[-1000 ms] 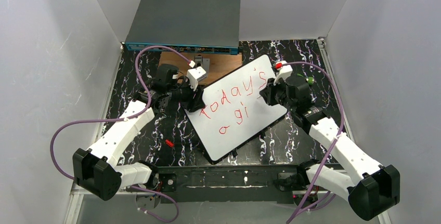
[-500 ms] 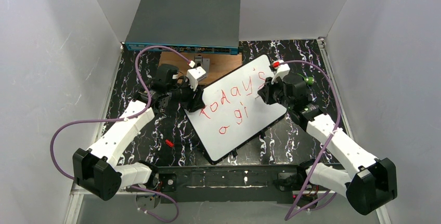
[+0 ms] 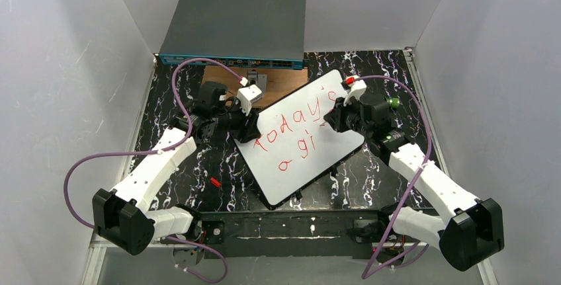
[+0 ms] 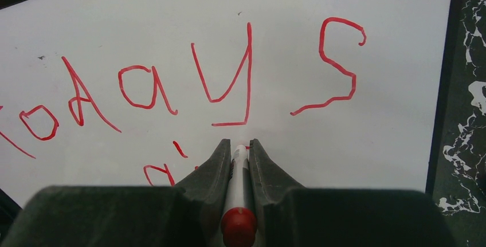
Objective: Write a sentence on the whiteboard
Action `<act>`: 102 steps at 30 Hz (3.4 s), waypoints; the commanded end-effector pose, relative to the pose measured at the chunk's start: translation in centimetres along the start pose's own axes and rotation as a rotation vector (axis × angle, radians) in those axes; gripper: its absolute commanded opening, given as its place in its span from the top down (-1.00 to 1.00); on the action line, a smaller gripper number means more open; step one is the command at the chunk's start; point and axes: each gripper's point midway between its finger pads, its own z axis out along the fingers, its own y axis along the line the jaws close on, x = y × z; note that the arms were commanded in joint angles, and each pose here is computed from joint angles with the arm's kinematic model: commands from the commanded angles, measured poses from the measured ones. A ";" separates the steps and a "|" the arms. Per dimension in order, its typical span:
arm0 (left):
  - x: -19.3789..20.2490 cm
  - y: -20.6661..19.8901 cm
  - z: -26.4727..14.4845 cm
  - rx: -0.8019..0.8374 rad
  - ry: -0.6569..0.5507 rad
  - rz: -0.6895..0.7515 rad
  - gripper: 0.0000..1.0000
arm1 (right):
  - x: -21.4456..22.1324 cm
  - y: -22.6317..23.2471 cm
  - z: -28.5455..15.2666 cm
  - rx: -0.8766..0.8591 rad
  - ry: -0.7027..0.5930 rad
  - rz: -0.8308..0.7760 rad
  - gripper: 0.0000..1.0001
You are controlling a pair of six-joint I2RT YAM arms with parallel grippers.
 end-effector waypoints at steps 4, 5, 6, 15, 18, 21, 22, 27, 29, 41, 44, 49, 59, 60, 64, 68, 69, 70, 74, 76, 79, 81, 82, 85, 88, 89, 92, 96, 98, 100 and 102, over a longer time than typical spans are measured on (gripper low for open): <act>-0.2 -1.3 -0.2 0.062 -0.004 0.104 1.00 | -1.4 1.3 0.2 -0.063 -0.046 0.020 0.97; -0.2 -1.3 -0.2 0.062 -0.003 0.104 1.00 | -1.2 1.3 0.2 -0.064 -0.042 0.022 0.97; -0.2 -1.2 -0.2 0.061 -0.004 0.105 1.00 | -1.0 1.3 0.3 -0.064 -0.037 0.025 0.97; -0.3 -1.2 -0.1 0.062 -0.003 0.104 1.00 | 2.1 0.6 -0.2 -0.045 0.017 0.036 0.97; -0.3 -1.2 -0.1 0.062 -0.003 0.103 1.00 | 3.1 0.4 -0.4 -0.039 0.034 0.040 0.97; -0.2 -1.2 -0.1 0.064 0.000 0.101 1.00 | 3.6 0.1 -0.7 -0.029 0.039 0.042 0.97; -0.2 -1.2 0.0 0.064 0.000 0.100 1.00 | 3.8 0.0 -0.7 -0.024 0.042 0.041 0.97; -0.3 -1.2 0.0 0.065 0.000 0.100 1.00 | 4.5 -0.3 -0.9 -0.010 0.060 0.033 0.97; -0.3 -1.2 0.0 0.064 -0.001 0.102 1.00 | 5.0 -0.3 -0.9 -0.015 0.070 0.026 0.97; -0.1 -1.2 0.0 0.064 0.004 0.100 1.00 | 7.0 -0.6 -1.6 -0.010 0.099 0.031 0.97; -0.1 -1.2 0.0 0.066 0.004 0.100 1.00 | 7.6 -0.6 -1.8 -0.013 0.106 0.037 0.97; -0.2 -1.3 0.0 0.069 0.002 0.099 1.00 | 8.1 -0.5 -1.9 -0.017 0.110 0.049 0.97; -0.1 -1.3 0.0 0.069 0.002 0.099 1.00 | 8.8 -0.2 -1.8 -0.035 0.128 0.072 0.97; -0.2 -1.2 0.0 0.068 0.002 0.099 1.00 | 8.9 -0.2 -1.8 -0.036 0.128 0.073 0.97; -0.2 -1.2 0.1 0.069 0.002 0.099 1.00 | 8.8 0.0 -1.7 -0.044 0.127 0.075 0.97; -0.2 -1.2 0.1 0.071 0.003 0.099 1.00 | 8.9 0.2 -1.7 -0.051 0.131 0.075 0.97; -0.1 -1.3 0.1 0.071 0.003 0.098 1.00 | 8.9 0.3 -1.7 -0.055 0.131 0.076 0.97; -0.1 -1.3 0.1 0.071 0.003 0.098 1.00 | 8.9 0.3 -1.7 -0.056 0.131 0.076 0.97; -0.2 -1.2 0.1 0.069 0.002 0.098 1.00 | 8.9 0.6 -1.7 -0.061 0.128 0.082 0.97; -0.2 -1.2 0.1 0.070 0.002 0.097 1.00 | 8.8 0.7 -1.6 -0.067 0.128 0.084 0.97; -0.3 -1.2 0.1 0.070 0.000 0.099 1.00 | 8.5 0.9 -1.6 -0.076 0.122 0.083 0.97; -0.3 -1.2 0.2 0.070 0.000 0.098 1.00 | 8.3 1.1 -1.5 -0.080 0.119 0.081 0.97; -0.4 -1.2 0.2 0.070 -0.002 0.099 1.00 | 8.2 1.1 -1.5 -0.083 0.116 0.080 0.97; -0.4 -1.2 0.1 0.070 -0.003 0.099 1.00 | 7.9 1.3 -1.4 -0.090 0.111 0.080 0.97; -0.4 -1.2 0.1 0.069 -0.003 0.099 1.00 | 7.6 1.6 -1.3 -0.098 0.103 0.082 0.97; -0.4 -1.2 0.1 0.069 -0.004 0.100 1.00 | 7.4 1.6 -1.3 -0.100 0.100 0.083 0.97; -0.3 -1.2 0.1 0.071 -0.002 0.099 1.00 | 6.9 1.9 -1.3 -0.109 0.088 0.089 0.97; -0.4 -1.2 0.1 0.069 -0.004 0.100 1.00 | 6.2 2.0 -1.3 -0.110 0.074 0.085 0.97; -0.3 -1.2 0.1 0.067 -0.001 0.099 1.00 | 5.8 2.1 -1.4 -0.112 0.064 0.088 0.97; -0.3 -1.2 0.1 0.068 -0.001 0.098 1.00 | 5.3 2.3 -1.5 -0.122 0.050 0.086 0.97; -0.3 -1.2 0.1 0.070 0.000 0.098 1.00 | 4.9 2.5 -1.6 -0.128 0.041 0.090 0.97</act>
